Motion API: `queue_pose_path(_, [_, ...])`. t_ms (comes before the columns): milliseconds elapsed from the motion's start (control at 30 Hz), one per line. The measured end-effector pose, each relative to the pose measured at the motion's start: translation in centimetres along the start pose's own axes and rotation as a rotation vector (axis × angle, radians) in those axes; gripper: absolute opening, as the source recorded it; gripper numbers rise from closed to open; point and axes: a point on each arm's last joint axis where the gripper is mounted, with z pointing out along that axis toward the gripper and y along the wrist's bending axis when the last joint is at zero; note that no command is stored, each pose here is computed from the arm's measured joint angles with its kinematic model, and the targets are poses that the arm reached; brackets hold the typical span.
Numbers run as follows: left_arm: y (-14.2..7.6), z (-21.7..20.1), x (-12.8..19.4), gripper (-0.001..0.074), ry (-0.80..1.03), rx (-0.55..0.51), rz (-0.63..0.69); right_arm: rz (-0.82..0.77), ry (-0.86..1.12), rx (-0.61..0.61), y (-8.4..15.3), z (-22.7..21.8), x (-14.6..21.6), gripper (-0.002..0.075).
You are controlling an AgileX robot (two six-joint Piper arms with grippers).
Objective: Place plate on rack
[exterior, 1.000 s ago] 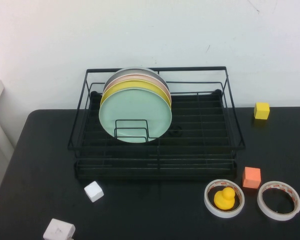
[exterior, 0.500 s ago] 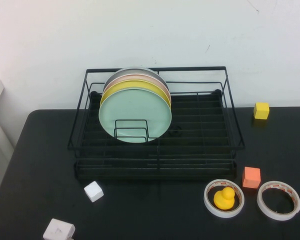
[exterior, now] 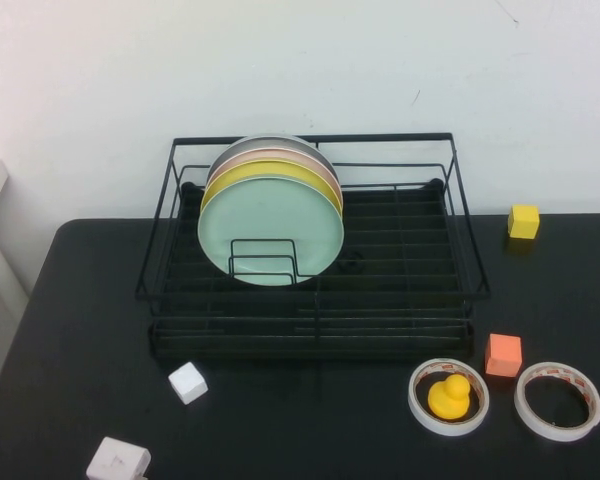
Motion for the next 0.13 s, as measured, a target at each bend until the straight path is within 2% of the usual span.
queue_pose_path(133, [0.00,0.00,0.00,-0.0001,0.000,0.000,0.000,0.027,0.007,-0.001,0.01,-0.02,0.03,-0.0002])
